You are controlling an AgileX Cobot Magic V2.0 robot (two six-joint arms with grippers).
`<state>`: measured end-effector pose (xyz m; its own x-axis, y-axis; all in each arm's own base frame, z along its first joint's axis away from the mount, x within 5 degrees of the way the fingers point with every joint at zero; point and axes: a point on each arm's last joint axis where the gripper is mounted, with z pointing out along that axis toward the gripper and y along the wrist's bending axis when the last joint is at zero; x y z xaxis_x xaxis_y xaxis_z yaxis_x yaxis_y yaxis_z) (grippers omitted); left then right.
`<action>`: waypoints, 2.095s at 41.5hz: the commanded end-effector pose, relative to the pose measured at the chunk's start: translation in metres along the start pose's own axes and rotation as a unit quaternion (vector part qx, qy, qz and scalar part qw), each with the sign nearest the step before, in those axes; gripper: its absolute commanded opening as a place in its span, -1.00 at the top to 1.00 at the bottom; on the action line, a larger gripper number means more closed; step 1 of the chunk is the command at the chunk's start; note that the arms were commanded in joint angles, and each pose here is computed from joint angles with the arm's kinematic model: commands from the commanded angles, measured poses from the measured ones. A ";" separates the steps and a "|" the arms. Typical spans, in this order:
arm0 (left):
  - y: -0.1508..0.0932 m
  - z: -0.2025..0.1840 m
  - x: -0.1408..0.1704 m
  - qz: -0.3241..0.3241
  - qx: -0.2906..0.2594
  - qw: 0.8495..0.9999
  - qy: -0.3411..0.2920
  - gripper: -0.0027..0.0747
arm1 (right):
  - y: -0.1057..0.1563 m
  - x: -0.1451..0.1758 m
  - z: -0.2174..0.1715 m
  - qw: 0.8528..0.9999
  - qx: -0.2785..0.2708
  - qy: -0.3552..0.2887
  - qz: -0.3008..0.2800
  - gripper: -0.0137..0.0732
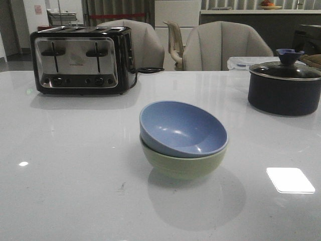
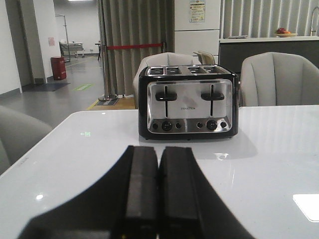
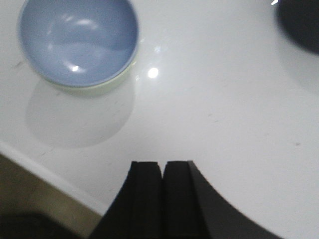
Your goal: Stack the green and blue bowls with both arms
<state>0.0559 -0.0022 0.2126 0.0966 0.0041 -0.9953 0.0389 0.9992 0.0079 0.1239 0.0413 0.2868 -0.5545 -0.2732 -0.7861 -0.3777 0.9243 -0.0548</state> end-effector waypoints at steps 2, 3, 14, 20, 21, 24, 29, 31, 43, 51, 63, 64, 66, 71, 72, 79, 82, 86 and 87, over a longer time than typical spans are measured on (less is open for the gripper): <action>0.000 -0.002 -0.002 -0.004 0.003 0.999 -0.043 0.67 | -0.011 0.007 -0.022 0.988 0.069 -0.139 0.010 0.61; 0.000 -0.002 -0.002 -0.004 0.003 0.999 -0.043 0.67 | -0.012 0.014 -0.023 0.985 0.081 -0.150 0.015 0.61; 0.000 -0.002 -0.002 -0.004 0.003 0.999 -0.043 0.67 | -0.010 0.084 -0.026 0.938 0.172 -0.299 0.030 0.61; 0.000 -0.002 -0.002 -0.004 0.003 0.999 -0.043 0.67 | -0.007 0.106 -0.015 0.931 0.178 -0.318 0.028 0.61; 0.000 -0.002 -0.002 -0.004 0.003 0.999 -0.043 0.67 | -0.007 0.108 -0.014 0.928 0.179 -0.324 0.028 0.61; 0.000 -0.002 -0.002 -0.004 0.003 0.999 -0.043 0.67 | -0.006 0.114 -0.010 0.923 0.182 -0.337 0.026 0.61; 0.000 -0.002 -0.002 -0.004 0.003 0.999 -0.043 0.67 | -0.006 0.115 -0.010 0.924 0.182 -0.337 0.026 0.61; 0.000 -0.002 -0.002 -0.004 0.003 0.999 -0.043 0.67 | -0.006 0.114 -0.010 0.923 0.182 -0.338 0.026 0.61; 0.000 -0.002 -0.002 -0.004 0.003 0.999 -0.043 0.67 | -0.006 0.114 -0.011 0.922 0.181 -0.341 0.028 0.61; 0.000 -0.002 -0.002 -0.004 0.003 0.999 -0.043 0.67 | -0.006 0.109 -0.016 0.905 0.165 -0.386 0.071 0.61; 0.000 -0.002 -0.002 -0.004 0.003 0.999 -0.043 0.67 | -0.006 0.110 -0.015 0.906 0.163 -0.383 0.083 0.61; 0.000 -0.002 -0.002 -0.004 0.003 0.999 -0.043 0.67 | -0.007 0.110 -0.015 0.905 0.164 -0.383 0.083 0.61; 0.000 -0.002 -0.002 -0.004 0.003 0.999 -0.043 0.67 | -0.007 0.110 -0.015 0.905 0.170 -0.381 0.085 0.61; 0.000 -0.002 -0.002 -0.004 0.003 0.999 -0.043 0.67 | -0.008 0.110 -0.016 0.903 0.176 -0.382 0.086 0.61; 0.000 -0.002 -0.002 -0.004 0.003 0.999 -0.043 0.67 | -0.008 0.110 -0.015 0.904 0.175 -0.381 0.086 0.61; 0.000 -0.002 -0.002 -0.004 0.003 0.999 -0.043 0.67 | -0.008 0.110 -0.015 0.904 0.176 -0.381 0.086 0.61; 0.000 -0.002 -0.002 -0.004 0.003 0.999 -0.043 0.67 | -0.008 0.110 -0.015 0.904 0.176 -0.381 0.086 0.61; 0.000 -0.002 -0.002 -0.004 0.003 0.999 -0.043 0.67 | -0.008 0.110 -0.015 0.904 0.176 -0.381 0.086 0.61; 0.000 -0.002 -0.002 -0.004 0.003 0.999 -0.043 0.67 | -0.008 0.110 -0.015 0.904 0.176 -0.381 0.086 0.61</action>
<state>0.0559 -0.0022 0.2126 0.0966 0.0041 -0.9953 0.0389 0.9992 0.0079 0.0568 0.0000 0.2007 0.0283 0.0306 -0.9991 -0.0018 0.9995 0.0306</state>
